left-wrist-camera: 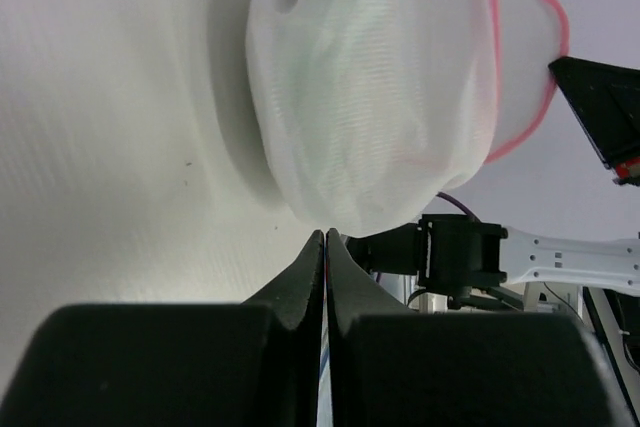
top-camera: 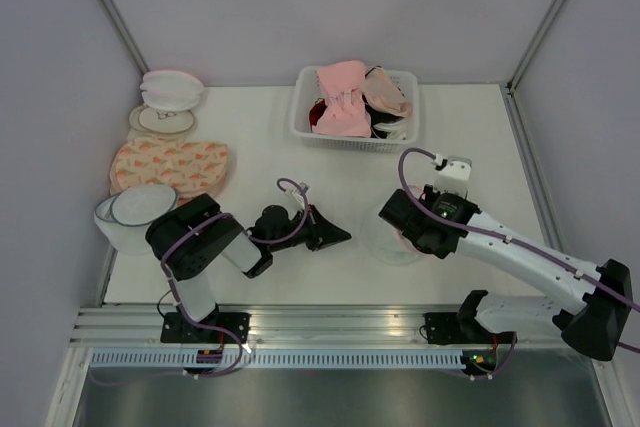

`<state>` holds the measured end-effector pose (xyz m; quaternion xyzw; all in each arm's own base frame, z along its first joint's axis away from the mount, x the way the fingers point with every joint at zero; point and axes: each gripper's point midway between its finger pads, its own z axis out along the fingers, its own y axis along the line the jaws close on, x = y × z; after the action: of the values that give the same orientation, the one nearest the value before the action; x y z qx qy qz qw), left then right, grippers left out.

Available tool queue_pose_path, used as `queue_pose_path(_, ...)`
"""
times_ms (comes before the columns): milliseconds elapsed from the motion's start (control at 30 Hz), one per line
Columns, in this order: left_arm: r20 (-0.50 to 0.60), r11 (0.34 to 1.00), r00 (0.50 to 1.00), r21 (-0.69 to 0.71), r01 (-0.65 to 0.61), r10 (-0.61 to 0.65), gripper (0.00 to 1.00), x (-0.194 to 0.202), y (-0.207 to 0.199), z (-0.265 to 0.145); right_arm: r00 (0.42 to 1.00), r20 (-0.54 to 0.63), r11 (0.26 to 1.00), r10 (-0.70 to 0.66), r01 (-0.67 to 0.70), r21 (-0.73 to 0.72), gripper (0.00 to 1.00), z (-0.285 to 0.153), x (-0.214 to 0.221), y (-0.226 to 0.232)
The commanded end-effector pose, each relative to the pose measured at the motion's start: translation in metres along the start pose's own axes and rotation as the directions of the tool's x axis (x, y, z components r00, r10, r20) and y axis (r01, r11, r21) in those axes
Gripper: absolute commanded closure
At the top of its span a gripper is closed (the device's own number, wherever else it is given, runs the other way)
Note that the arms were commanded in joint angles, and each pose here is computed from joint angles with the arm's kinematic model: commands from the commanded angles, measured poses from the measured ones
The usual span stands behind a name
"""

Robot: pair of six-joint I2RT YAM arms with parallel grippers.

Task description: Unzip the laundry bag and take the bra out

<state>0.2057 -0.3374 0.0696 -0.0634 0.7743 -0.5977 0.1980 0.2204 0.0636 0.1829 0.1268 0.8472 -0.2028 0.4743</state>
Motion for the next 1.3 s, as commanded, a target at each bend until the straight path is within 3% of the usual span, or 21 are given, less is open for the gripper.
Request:
queue_pose_path(0, -0.023, 0.996, 0.999, 0.078, -0.042, 0.044, 0.98, -0.001, -0.03, -0.003, 0.994, 0.059, 0.989, 0.092, -0.098, 0.109, 0.99, -0.004, -0.022, -0.038)
queue_pose_path(300, -0.059, 0.985, 0.983, 0.026, -0.173, 0.174, 0.98, -0.006, -0.061, -0.016, 0.963, 0.043, 0.957, 0.265, -0.268, 0.107, 0.99, -0.014, -0.038, -0.087)
queue_pose_path(367, -0.058, 0.978, 0.977, 0.035, -0.205, 0.206, 0.98, -0.01, -0.073, -0.017, 0.955, 0.041, 0.951, 0.294, -0.296, 0.083, 0.62, -0.019, -0.041, -0.092)
queue_pose_path(400, -0.061, 0.978, 0.976, 0.029, -0.206, 0.208, 0.98, -0.011, -0.078, -0.02, 0.954, 0.039, 0.951, 0.297, -0.299, 0.076, 0.5, -0.02, -0.042, -0.093)
queue_pose_path(533, -0.056, 0.97, 0.968, 0.029, -0.242, 0.243, 0.98, -0.015, -0.091, -0.025, 0.949, 0.035, 0.948, 0.313, -0.315, 0.042, 0.31, -0.027, -0.048, -0.101)
queue_pose_path(733, -0.075, 0.958, 0.956, 0.001, -0.285, 0.284, 0.96, -0.015, -0.096, -0.031, 0.944, 0.015, 0.944, 0.33, -0.33, -0.001, 0.29, -0.033, -0.051, -0.101)
queue_pose_path(833, -0.084, 0.947, 0.944, 0.019, -0.32, 0.32, 0.8, -0.016, -0.105, -0.029, 0.964, -0.071, 0.951, 0.256, -0.264, -0.158, 0.26, -0.035, -0.042, -0.062)
queue_pose_path(867, -0.093, 0.944, 0.939, 0.011, -0.331, 0.33, 0.67, -0.016, -0.103, -0.028, 0.966, -0.068, 0.937, 0.25, -0.259, -0.234, 0.25, -0.036, -0.048, -0.044)
queue_pose_path(1000, -0.096, 0.93, 0.926, -0.008, -0.366, 0.364, 0.43, -0.021, -0.105, -0.022, 0.956, -0.127, 0.865, 0.264, -0.293, -0.408, 0.23, -0.041, -0.036, -0.004)
queue_pose_path(1267, -0.165, 0.904, 0.902, -0.095, -0.417, 0.398, 0.39, -0.021, -0.085, 0.005, 0.967, -0.149, 0.793, 0.207, -0.255, -0.554, 0.22, -0.032, 0.0, 0.041)
